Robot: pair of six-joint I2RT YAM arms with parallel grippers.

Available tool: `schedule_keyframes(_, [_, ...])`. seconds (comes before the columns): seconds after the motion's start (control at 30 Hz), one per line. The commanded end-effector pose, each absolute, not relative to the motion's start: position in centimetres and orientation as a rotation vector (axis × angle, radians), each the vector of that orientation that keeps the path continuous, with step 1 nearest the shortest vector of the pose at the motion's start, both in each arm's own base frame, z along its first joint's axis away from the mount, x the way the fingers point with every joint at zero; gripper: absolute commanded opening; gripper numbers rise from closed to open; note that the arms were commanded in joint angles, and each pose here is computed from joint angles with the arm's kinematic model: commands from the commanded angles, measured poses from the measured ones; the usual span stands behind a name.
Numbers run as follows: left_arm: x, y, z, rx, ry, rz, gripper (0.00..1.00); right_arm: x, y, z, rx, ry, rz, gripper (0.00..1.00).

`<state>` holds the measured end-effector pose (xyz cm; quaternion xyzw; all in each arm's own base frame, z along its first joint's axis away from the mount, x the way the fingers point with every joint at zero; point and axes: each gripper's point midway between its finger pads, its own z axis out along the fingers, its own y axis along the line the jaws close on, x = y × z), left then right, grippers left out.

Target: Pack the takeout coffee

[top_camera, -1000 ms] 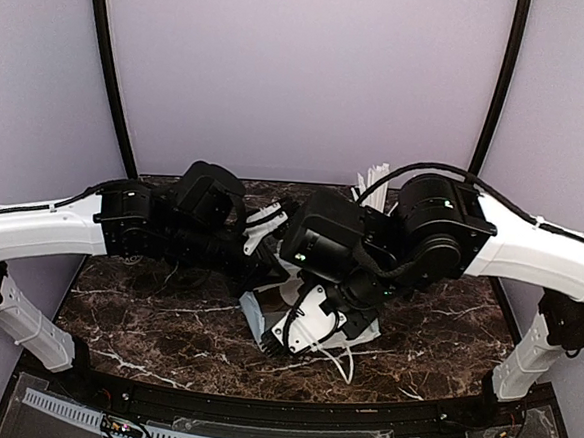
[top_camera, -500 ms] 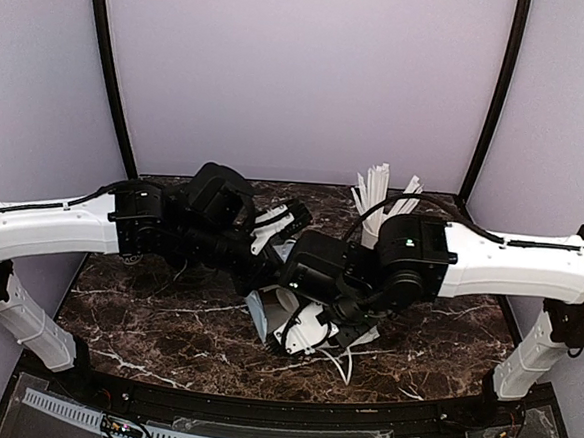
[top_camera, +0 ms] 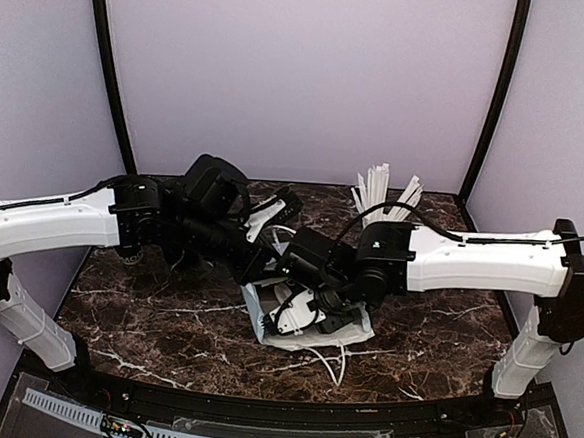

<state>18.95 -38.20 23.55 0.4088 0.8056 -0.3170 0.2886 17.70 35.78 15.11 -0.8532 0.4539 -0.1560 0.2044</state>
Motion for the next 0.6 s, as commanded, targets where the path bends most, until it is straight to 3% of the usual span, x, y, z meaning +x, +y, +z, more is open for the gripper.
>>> schedule_keyframes(0.0, [18.3, -37.0, 24.8, 1.022, 2.207, -0.937, 0.00, 18.6, 35.8, 17.0, -2.284, 1.302, -0.452, 0.55])
schedule_keyframes(0.3, [17.5, -36.9, 25.3, 0.982, 2.248, -1.083, 0.00, 19.5, 33.5, 17.3, -2.249, 1.329, -0.516, 0.56])
schedule_keyframes(0.57, [17.1, -37.4, 25.9, 0.944, 2.291, -1.215, 0.00, 18.9, 36.7, 17.7, -2.290, 1.294, -0.366, 0.69])
